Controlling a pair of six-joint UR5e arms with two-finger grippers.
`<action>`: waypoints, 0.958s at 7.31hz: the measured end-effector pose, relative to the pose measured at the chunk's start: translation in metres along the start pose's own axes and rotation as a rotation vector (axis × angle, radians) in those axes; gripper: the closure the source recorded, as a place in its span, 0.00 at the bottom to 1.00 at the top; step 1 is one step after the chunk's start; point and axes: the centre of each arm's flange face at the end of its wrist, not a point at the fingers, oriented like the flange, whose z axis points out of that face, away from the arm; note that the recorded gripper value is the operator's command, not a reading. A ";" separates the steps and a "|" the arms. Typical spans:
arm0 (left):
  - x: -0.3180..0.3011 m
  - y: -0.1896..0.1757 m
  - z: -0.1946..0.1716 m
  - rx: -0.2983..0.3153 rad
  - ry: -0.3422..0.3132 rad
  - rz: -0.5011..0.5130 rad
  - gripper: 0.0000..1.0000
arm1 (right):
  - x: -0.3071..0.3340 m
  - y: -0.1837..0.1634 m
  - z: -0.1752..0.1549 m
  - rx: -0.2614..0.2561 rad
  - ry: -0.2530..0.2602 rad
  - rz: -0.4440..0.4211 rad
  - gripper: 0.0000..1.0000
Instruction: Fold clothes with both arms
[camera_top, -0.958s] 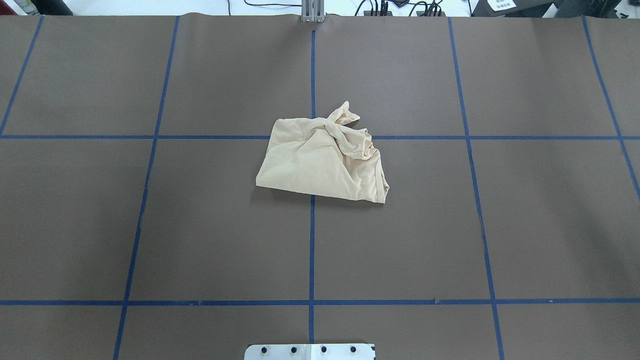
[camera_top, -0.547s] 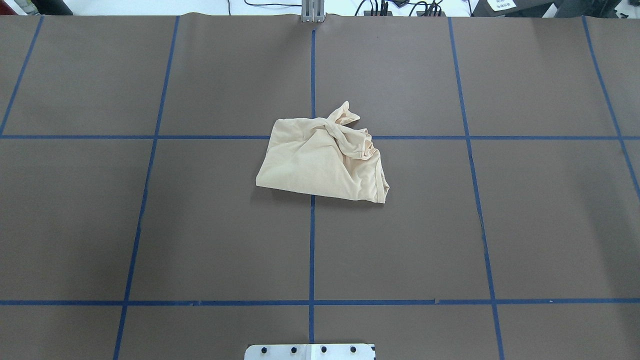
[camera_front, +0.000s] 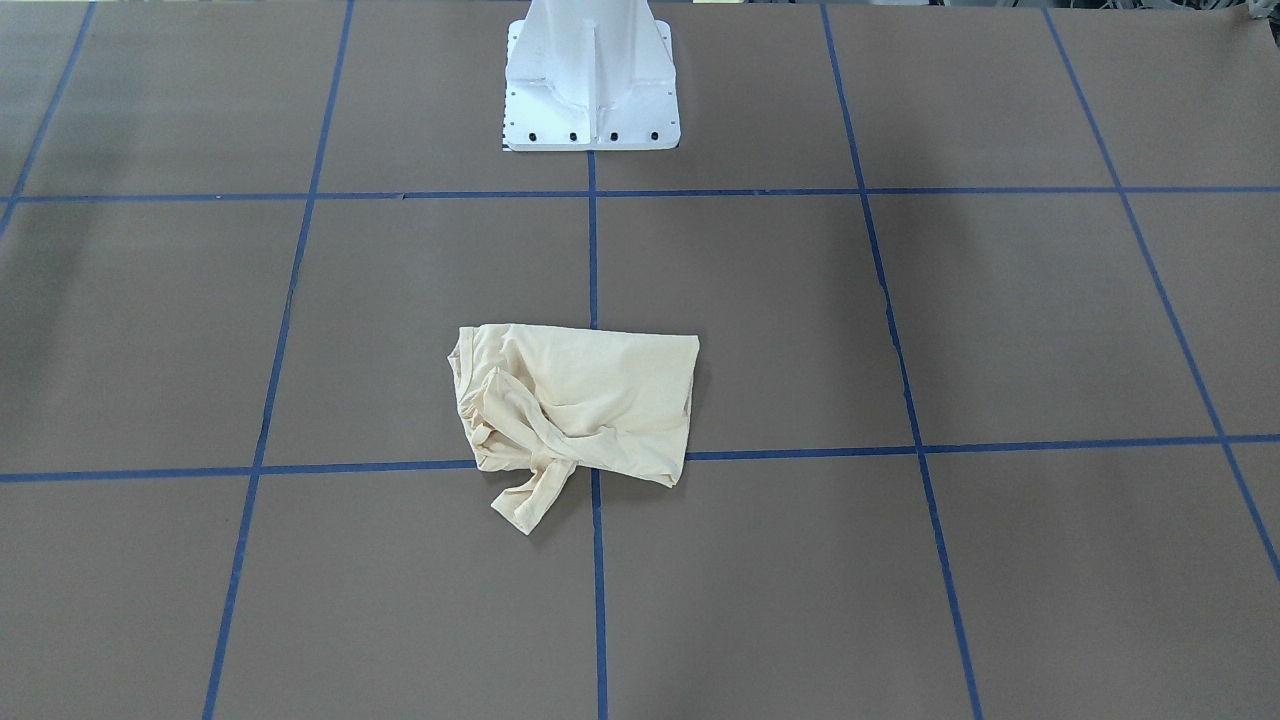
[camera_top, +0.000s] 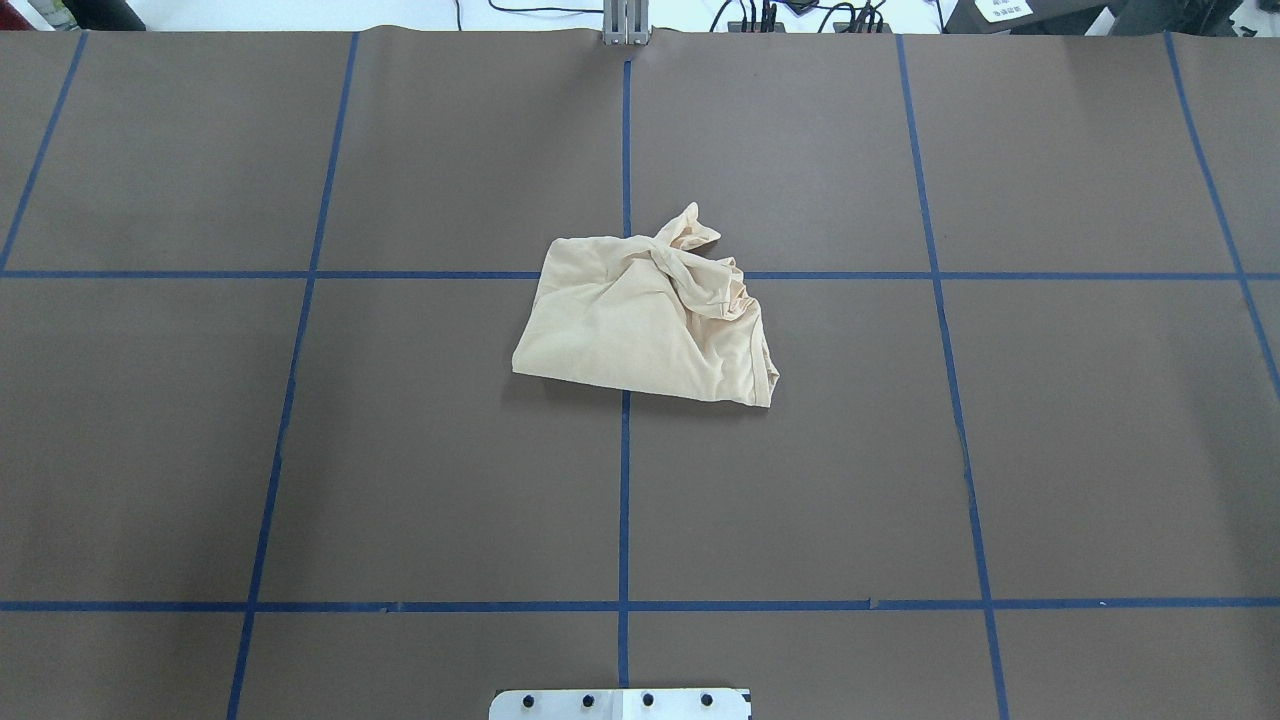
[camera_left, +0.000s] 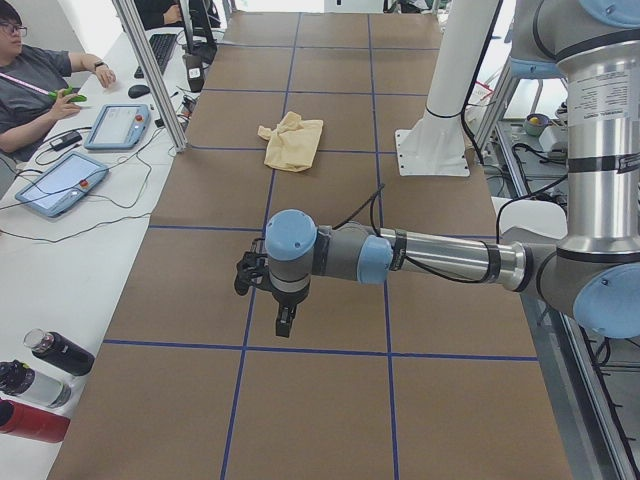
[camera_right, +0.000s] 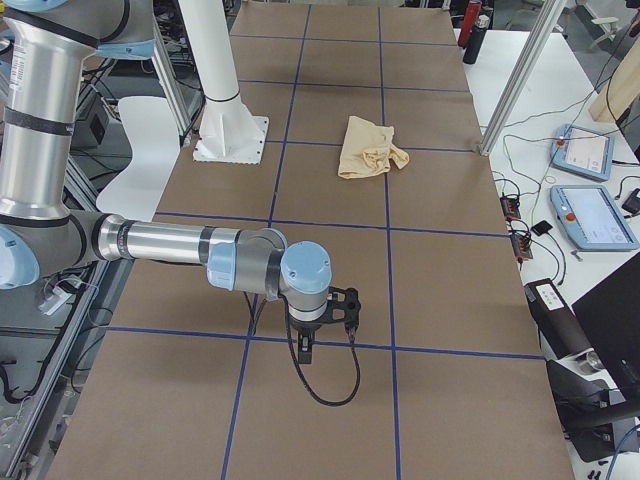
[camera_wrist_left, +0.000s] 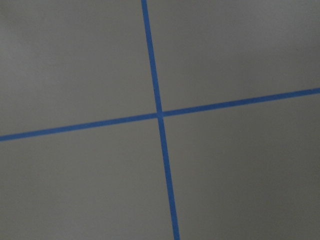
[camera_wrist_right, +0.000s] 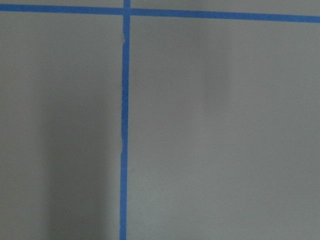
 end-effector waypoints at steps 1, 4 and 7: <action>-0.004 0.010 0.004 -0.009 0.007 -0.012 0.00 | -0.002 -0.005 -0.002 0.005 -0.010 -0.005 0.00; -0.005 0.014 0.006 -0.020 0.004 -0.026 0.00 | -0.005 -0.010 -0.004 0.012 -0.011 -0.010 0.00; 0.004 0.004 -0.001 0.007 0.003 0.006 0.00 | -0.006 -0.011 -0.005 0.015 -0.012 -0.021 0.00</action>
